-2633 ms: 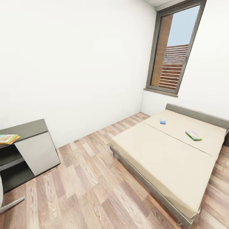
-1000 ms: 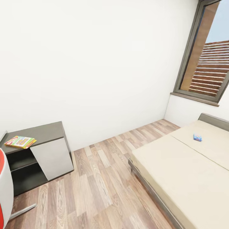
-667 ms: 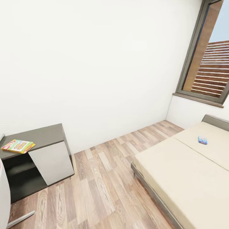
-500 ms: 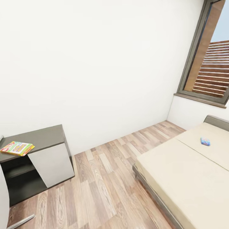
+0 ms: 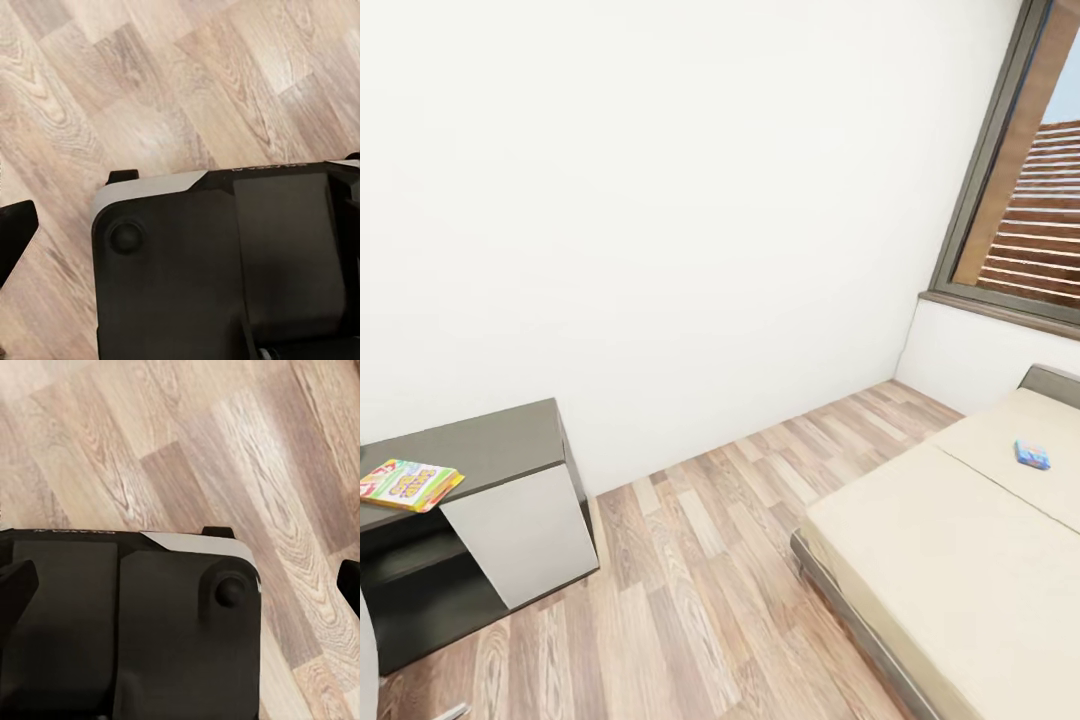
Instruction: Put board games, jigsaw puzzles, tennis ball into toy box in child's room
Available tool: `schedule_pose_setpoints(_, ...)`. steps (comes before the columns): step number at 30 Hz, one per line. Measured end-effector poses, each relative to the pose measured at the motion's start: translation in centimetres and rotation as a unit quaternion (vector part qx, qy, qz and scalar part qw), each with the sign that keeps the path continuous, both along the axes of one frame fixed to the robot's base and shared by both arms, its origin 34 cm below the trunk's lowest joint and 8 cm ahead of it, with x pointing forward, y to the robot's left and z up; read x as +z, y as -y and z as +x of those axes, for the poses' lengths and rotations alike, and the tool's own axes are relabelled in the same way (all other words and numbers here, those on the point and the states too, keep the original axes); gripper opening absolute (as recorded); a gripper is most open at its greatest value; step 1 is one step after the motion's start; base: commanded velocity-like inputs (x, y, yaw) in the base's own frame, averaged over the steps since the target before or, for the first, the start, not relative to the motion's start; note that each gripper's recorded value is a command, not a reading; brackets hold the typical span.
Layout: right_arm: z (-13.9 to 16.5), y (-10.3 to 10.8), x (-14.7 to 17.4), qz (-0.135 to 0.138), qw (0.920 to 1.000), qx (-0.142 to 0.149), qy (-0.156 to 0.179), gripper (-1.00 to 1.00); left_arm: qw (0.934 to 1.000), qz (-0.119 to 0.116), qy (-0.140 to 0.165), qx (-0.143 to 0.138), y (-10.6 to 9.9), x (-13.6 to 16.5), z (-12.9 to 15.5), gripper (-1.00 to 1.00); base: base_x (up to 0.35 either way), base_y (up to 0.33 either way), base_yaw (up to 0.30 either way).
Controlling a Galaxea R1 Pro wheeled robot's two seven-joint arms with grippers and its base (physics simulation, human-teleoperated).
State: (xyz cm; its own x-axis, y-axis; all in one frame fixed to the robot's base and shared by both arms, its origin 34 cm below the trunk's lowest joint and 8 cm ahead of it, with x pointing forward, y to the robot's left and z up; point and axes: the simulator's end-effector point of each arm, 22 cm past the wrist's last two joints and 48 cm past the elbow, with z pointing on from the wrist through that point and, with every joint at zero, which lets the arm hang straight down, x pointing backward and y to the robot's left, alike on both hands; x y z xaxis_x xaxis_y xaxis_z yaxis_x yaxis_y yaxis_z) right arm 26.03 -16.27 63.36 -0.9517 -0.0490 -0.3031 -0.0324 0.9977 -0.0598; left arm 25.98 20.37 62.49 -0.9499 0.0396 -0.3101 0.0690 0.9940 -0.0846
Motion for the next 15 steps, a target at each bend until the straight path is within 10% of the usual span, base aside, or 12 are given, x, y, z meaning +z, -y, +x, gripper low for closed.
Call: schedule_pose_setpoints(15,-0.19,0.45,-0.2,-0.002,1.0,-0.002,-0.003,1.0,0.9999,-0.001,-0.012,0.008,0.01,-0.25,-0.62,1.0,0.078,0.01,-0.014)
